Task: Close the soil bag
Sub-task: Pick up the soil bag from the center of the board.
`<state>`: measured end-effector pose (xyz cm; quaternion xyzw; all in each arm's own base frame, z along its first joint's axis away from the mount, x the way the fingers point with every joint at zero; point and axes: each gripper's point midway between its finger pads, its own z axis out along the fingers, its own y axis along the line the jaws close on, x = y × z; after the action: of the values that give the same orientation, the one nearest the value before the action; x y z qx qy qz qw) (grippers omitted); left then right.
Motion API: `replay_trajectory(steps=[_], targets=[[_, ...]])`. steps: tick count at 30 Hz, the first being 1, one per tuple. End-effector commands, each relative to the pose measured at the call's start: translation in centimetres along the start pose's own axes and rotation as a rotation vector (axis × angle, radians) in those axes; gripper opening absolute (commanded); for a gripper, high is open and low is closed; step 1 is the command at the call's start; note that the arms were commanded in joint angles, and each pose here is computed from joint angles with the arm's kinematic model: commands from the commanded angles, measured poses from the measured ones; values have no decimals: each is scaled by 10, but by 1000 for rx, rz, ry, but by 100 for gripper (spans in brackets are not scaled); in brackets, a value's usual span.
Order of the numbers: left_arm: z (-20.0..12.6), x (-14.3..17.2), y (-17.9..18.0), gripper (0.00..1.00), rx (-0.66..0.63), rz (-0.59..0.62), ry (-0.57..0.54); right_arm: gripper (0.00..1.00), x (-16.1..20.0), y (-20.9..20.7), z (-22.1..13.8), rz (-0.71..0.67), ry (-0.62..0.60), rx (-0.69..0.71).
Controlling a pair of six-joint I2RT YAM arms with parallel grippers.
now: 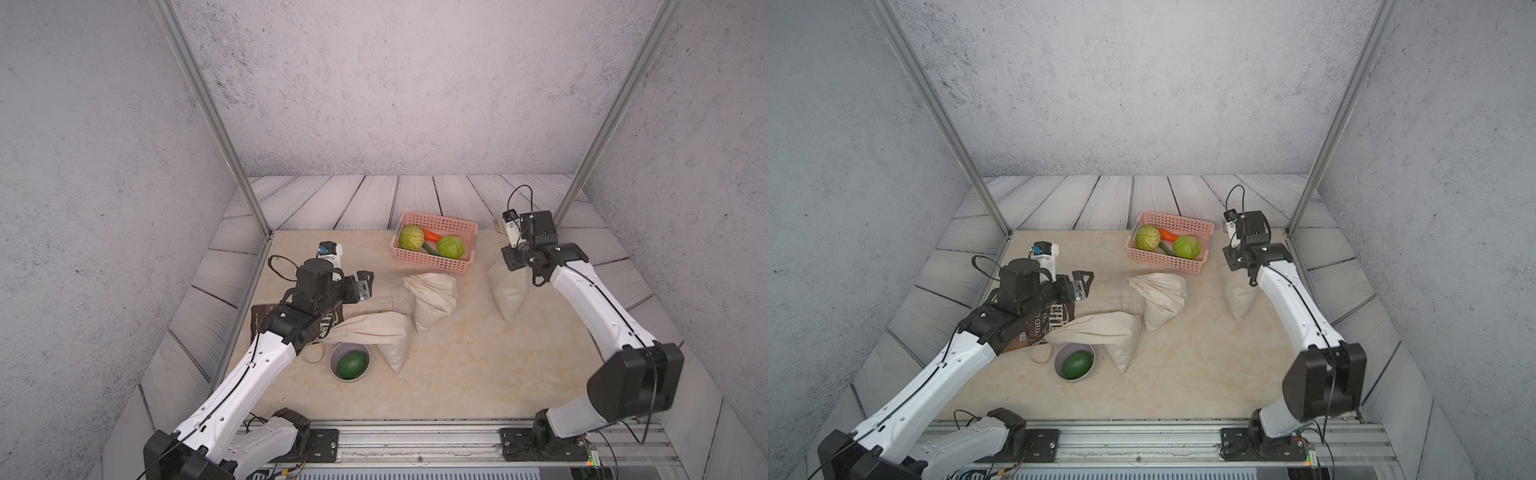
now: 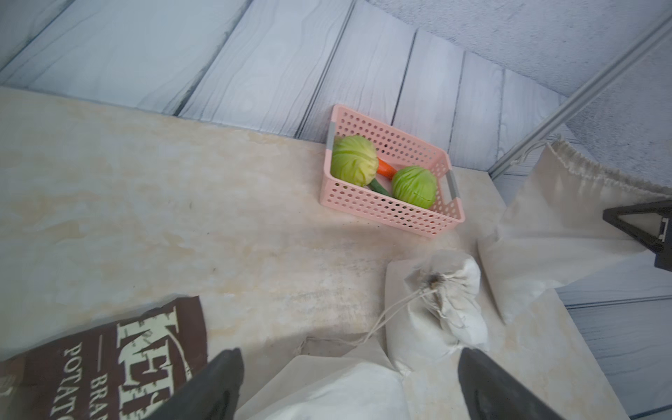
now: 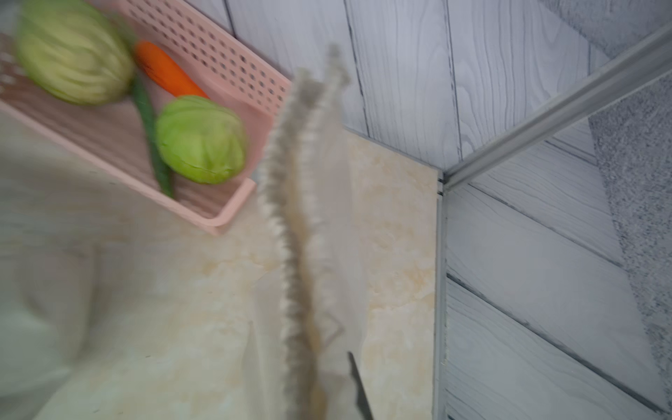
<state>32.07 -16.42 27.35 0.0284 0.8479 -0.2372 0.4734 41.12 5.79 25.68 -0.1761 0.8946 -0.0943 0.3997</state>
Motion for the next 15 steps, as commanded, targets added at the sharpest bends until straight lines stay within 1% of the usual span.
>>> replay_trajectory(steps=[1,3,6,7,9,13,15], targets=[[-2,-8,-32,98,112,89,-24,0,4,57,-30,49,-107,-201],[4,-1,-46,99,162,122,-3,0,14,81,-50,67,-142,-300],[14,13,-68,99,250,163,28,0,37,119,-74,57,-165,-473],[16,16,-75,99,272,169,36,0,46,130,-78,59,-160,-521],[21,21,-85,100,304,171,58,0,55,145,-93,51,-191,-606],[32,25,-104,99,362,147,93,0,65,165,-121,-20,-261,-726],[36,23,-115,99,391,146,97,0,59,166,-130,-46,-303,-743]])
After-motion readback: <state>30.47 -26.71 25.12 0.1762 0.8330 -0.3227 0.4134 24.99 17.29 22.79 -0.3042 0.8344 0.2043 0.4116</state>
